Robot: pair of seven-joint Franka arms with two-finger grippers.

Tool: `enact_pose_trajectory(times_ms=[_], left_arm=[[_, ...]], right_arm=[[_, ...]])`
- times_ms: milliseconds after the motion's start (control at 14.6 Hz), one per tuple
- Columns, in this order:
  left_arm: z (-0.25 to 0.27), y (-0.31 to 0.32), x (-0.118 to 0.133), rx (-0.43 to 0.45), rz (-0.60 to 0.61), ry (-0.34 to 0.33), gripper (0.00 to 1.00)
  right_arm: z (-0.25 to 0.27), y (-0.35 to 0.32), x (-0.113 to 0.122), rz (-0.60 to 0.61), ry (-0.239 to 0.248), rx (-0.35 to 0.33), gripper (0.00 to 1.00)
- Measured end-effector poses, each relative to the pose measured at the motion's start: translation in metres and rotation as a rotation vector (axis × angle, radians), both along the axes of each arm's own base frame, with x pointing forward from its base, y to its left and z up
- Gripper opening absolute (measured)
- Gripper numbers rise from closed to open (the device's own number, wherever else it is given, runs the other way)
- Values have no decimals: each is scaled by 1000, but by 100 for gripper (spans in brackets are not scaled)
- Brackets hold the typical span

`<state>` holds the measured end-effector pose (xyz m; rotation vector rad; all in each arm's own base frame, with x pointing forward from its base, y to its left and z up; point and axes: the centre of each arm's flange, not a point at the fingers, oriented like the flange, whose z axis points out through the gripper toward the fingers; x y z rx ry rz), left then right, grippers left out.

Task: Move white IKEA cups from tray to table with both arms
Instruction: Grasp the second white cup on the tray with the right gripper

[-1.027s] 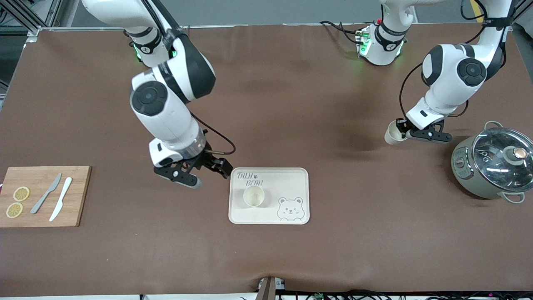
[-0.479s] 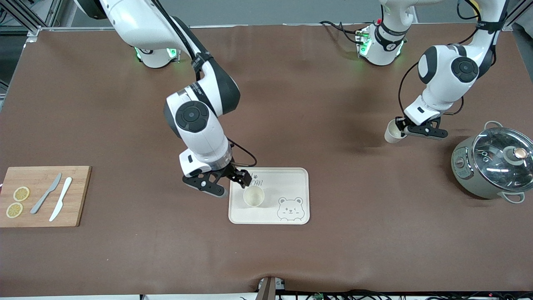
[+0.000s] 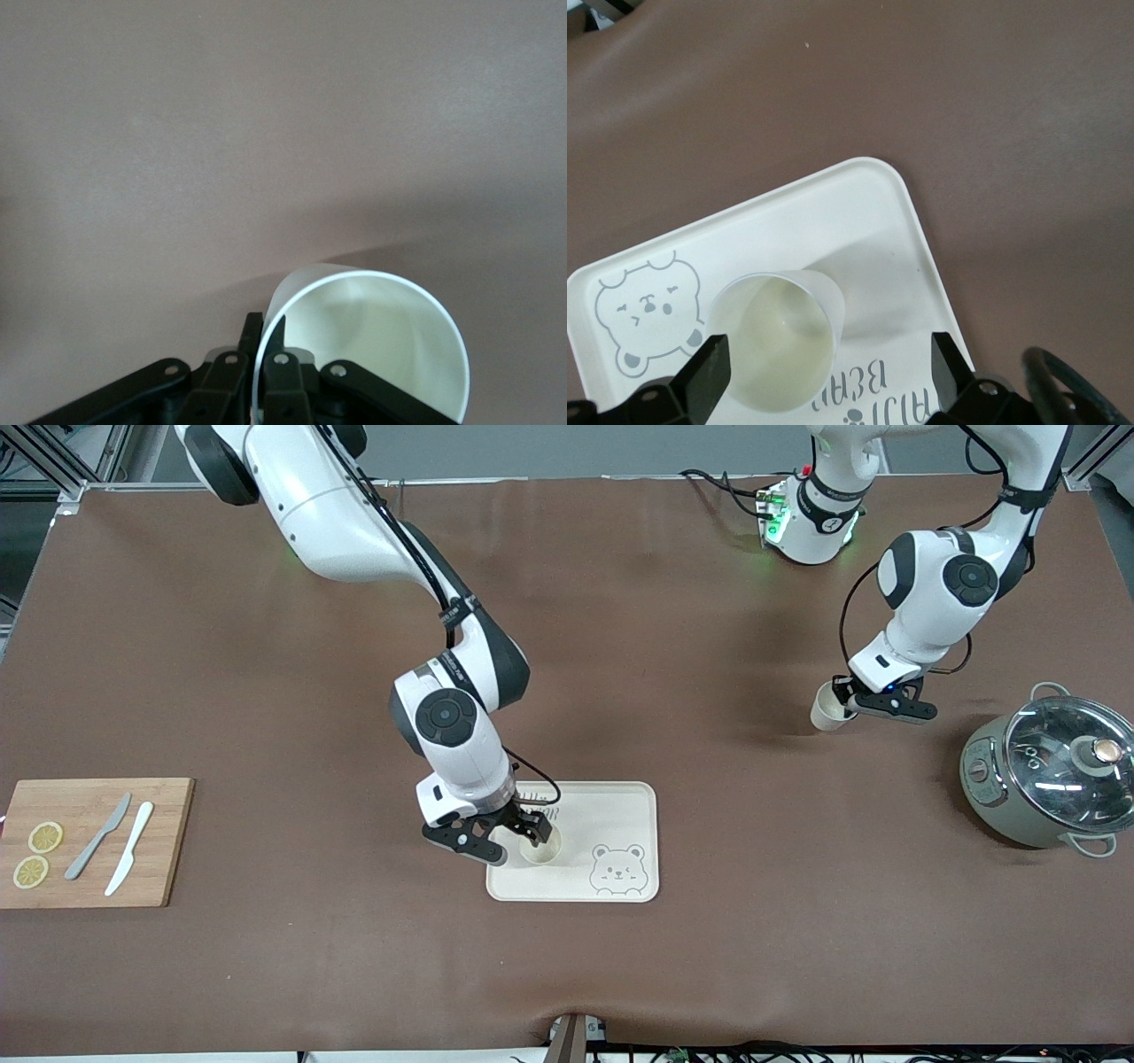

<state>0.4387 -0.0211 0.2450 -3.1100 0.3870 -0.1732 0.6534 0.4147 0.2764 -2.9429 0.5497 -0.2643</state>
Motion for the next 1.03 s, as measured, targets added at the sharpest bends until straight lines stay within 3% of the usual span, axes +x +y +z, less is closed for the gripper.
enact_pose_trajectory(times_ms=[890,1027], left_arm=[[-30,1,2,-8,-11,-26,4],[-30,1,2,-6,-30,-27,15]], right_arm=[[-34,5,-5,10,19,-18,100],[-38,5,-4,10,14,-16,100]])
